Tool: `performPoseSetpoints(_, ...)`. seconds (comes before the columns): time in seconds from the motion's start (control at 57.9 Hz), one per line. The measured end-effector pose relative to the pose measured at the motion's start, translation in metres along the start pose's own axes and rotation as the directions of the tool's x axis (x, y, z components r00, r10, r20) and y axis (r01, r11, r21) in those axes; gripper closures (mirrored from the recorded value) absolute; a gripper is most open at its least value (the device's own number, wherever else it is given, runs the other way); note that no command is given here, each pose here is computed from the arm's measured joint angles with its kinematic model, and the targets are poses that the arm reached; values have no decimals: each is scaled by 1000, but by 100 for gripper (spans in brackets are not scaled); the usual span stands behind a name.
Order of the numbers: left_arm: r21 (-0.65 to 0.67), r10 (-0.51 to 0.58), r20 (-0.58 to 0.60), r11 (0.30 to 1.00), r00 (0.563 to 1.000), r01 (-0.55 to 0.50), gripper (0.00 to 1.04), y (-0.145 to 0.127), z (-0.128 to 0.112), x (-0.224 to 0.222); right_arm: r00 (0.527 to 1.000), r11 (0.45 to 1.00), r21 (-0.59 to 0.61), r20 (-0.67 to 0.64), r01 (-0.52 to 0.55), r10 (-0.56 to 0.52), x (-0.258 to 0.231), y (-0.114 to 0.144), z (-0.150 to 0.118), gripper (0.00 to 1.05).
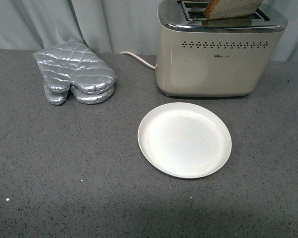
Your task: Put bread into toaster
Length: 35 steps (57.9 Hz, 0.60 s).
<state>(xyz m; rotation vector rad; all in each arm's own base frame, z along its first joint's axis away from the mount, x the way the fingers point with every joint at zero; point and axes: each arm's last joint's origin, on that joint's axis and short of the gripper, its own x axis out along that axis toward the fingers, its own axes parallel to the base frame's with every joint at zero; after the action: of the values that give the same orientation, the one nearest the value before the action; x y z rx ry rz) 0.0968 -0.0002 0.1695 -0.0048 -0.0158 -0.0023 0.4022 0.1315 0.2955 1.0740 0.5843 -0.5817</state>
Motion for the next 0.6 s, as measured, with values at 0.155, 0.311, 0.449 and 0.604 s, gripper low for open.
performPoseSetpoints(0.155,0,0,0,1000,1000,0,7,0,0,0,1000,1000,27,1,10,-10,4,-4,-1,104)
performPoseSetpoints(0.311,0,0,0,1000,1000,0,7,0,0,0,999,999,41,-2,33,-33,9,-6,-4,104)
performPoseSetpoints(0.449,0,0,0,1000,1000,0,7,0,0,0,999,998,39,-4,45,-45,18,-5,-11,104)
performPoseSetpoints(0.604,0,0,0,1000,1000,0,7,0,0,0,1000,999,37,13,0,0,17,1,-18,82)
